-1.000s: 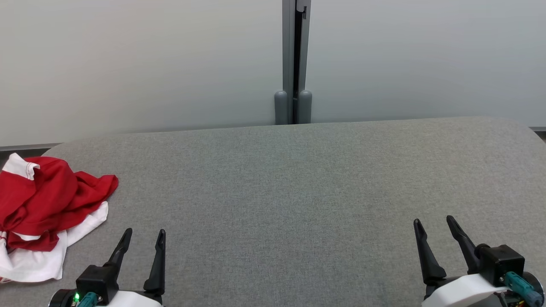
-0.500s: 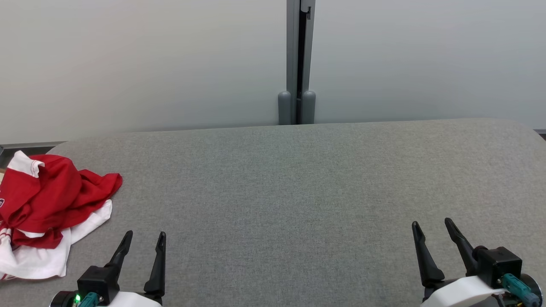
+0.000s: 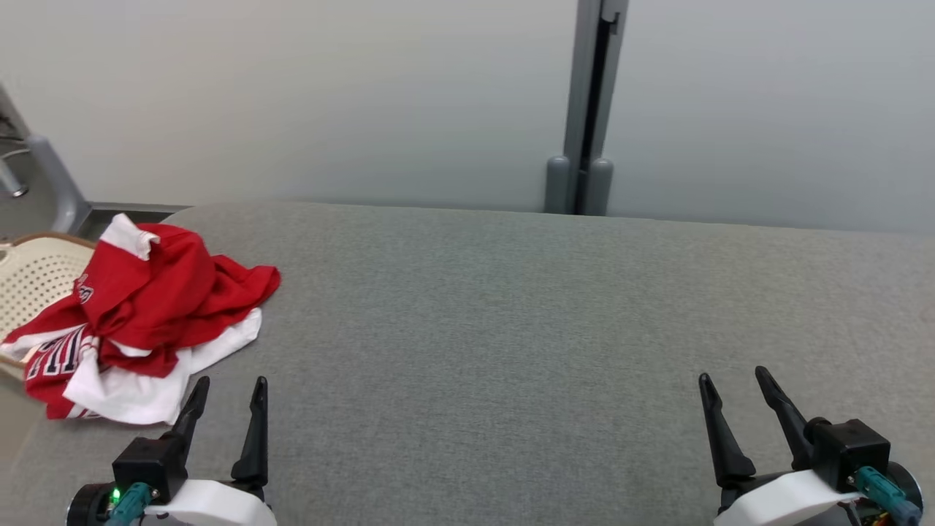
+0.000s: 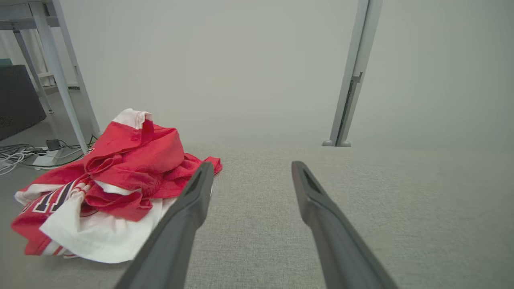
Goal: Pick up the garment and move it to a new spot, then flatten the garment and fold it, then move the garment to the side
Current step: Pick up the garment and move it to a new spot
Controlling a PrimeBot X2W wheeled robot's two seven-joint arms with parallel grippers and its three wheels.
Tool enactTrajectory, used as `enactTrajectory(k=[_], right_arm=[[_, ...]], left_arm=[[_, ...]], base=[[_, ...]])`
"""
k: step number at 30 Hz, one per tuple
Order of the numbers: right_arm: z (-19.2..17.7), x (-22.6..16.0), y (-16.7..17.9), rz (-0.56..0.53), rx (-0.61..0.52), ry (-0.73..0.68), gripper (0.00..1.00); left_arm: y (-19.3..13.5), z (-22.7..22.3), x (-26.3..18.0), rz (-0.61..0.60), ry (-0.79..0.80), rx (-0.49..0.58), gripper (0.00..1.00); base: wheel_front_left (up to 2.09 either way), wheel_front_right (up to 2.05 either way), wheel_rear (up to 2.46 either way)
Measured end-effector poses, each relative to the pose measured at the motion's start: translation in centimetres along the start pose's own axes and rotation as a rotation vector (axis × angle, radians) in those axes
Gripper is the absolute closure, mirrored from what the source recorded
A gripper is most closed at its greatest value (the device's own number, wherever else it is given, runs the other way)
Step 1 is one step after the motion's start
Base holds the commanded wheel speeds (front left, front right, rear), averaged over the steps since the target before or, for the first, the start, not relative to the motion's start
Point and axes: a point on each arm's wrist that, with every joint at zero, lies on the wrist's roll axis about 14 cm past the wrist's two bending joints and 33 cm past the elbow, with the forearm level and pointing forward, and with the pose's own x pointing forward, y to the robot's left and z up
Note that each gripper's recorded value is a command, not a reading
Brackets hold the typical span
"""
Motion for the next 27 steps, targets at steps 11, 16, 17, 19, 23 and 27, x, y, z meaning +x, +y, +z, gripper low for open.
enactTrajectory(k=[11, 16, 17, 19, 23, 27], right_arm=[[0.2, 3.5, 7.0, 0.226, -0.029, 0.003, 0.0], [0.2, 4.3, 9.3, 0.292, -0.033, 0.002, 0.0], [0.2, 4.4, 9.6, 0.3, -0.034, 0.004, 0.0], [0.1, 4.5, 9.9, 0.31, -0.033, 0.007, 0.0], [-0.1, 4.6, 10.2, 0.316, -0.03, 0.011, 0.0], [-0.2, 4.6, 10.1, 0.314, -0.028, 0.014, 0.0]], left_arm=[[8.1, 1.3, -4.5, 0.252, -0.035, 0.009, 0.0], [10.3, 1.5, -6.5, 0.327, -0.042, 0.007, 0.0], [10.6, 1.5, -6.8, 0.335, -0.043, 0.007, 0.0], [10.9, 1.5, -7.3, 0.346, -0.043, 0.008, 0.0], [11.1, 1.4, -7.5, 0.354, -0.04, 0.01, 0.0], [11.0, 1.4, -7.3, 0.352, -0.038, 0.004, 0.0]], base=[[0.0, 0.0, 0.0], [0.0, 0.0, 0.0], [0.0, 0.0, 0.0], [0.0, 0.0, 0.0], [0.0, 0.0, 0.0], [0.0, 0.0, 0.0]])
